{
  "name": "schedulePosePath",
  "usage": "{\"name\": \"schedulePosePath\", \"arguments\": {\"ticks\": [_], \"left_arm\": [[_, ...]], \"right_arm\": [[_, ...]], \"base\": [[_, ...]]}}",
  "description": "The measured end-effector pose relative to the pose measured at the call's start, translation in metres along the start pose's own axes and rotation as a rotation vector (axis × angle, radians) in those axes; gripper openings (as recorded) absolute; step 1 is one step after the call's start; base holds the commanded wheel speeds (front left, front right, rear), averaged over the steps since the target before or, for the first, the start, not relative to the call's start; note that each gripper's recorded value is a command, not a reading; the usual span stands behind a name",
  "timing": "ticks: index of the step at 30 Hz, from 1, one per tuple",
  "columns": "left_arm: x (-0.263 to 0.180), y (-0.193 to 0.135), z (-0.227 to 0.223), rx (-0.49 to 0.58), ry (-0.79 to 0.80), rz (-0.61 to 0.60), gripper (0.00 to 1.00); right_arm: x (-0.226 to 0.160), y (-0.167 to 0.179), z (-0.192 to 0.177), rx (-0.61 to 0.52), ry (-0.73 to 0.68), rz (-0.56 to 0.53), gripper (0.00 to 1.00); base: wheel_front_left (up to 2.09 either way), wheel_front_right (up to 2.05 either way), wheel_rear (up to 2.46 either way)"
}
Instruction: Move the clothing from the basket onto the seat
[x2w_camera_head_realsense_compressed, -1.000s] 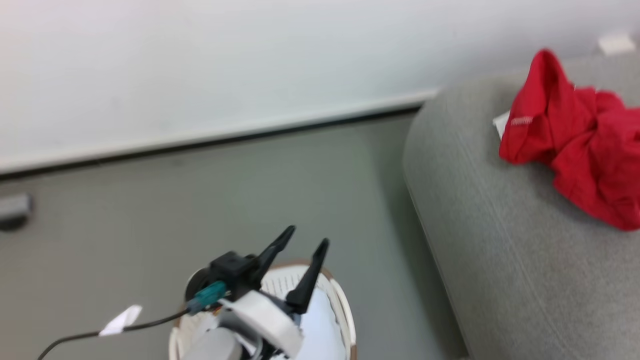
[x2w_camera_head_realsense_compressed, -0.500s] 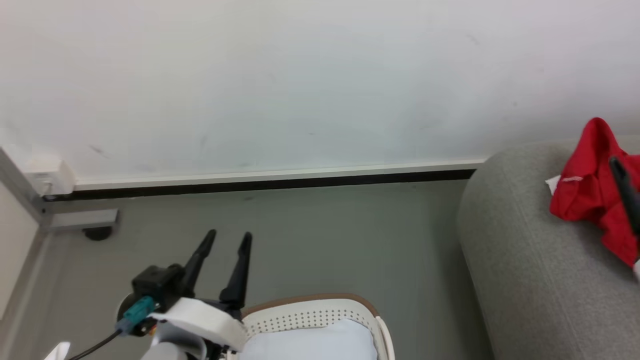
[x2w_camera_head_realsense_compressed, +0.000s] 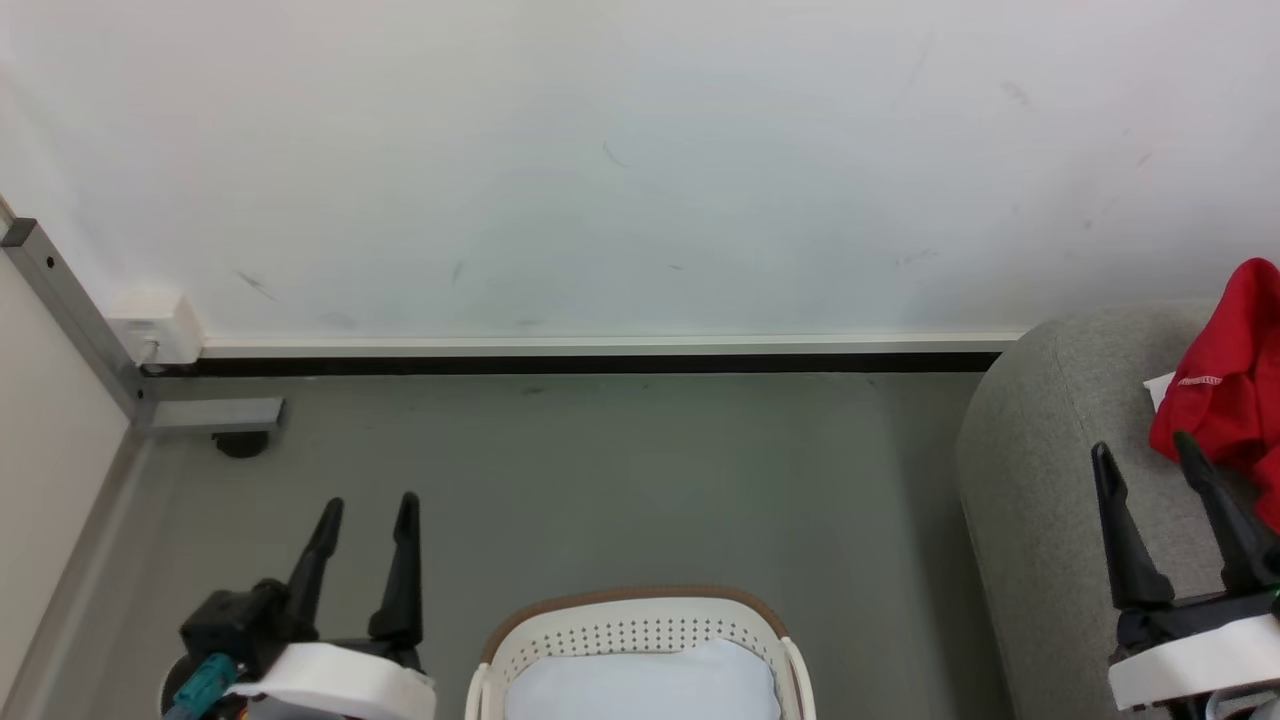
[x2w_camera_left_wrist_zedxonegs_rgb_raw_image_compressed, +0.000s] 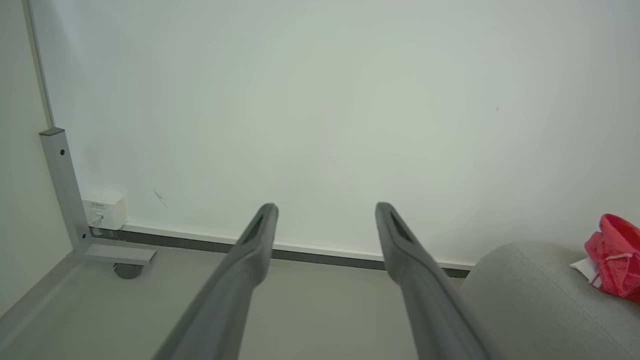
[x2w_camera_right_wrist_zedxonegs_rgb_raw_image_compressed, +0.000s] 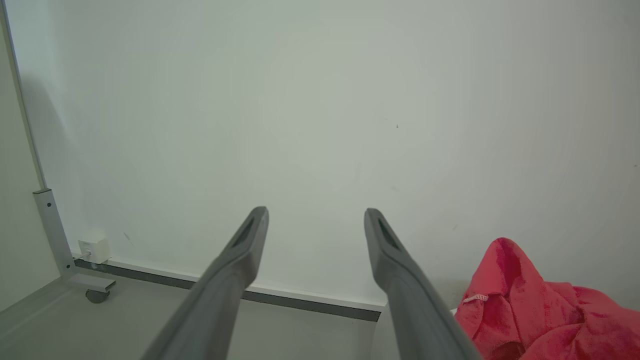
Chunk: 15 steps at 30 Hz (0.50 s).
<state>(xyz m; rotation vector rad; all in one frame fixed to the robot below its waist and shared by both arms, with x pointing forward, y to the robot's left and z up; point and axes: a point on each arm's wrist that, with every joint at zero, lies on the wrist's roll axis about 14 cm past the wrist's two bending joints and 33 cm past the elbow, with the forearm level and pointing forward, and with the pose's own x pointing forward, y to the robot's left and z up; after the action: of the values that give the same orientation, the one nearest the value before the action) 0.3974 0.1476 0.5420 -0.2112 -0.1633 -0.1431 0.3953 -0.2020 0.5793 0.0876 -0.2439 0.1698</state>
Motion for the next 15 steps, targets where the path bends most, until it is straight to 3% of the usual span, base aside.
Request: {"name": "schedulePosePath", "arguments": {"ticks": [7, 15], "left_arm": [[-0.004, 0.014, 0.003, 0.061, -0.015, 0.045, 1.00], [-0.008, 0.001, -0.023, 0.091, 0.062, -0.005, 1.00]], "right_arm": [[-0.021, 0.009, -0.025, 0.052, 0.046, -0.045, 1.00], [-0.028, 0.028, -0.032, 0.082, 0.055, -0.043, 1.00]], "base": [[0.00, 0.00, 0.00], [0.00, 0.00, 0.00]]}}
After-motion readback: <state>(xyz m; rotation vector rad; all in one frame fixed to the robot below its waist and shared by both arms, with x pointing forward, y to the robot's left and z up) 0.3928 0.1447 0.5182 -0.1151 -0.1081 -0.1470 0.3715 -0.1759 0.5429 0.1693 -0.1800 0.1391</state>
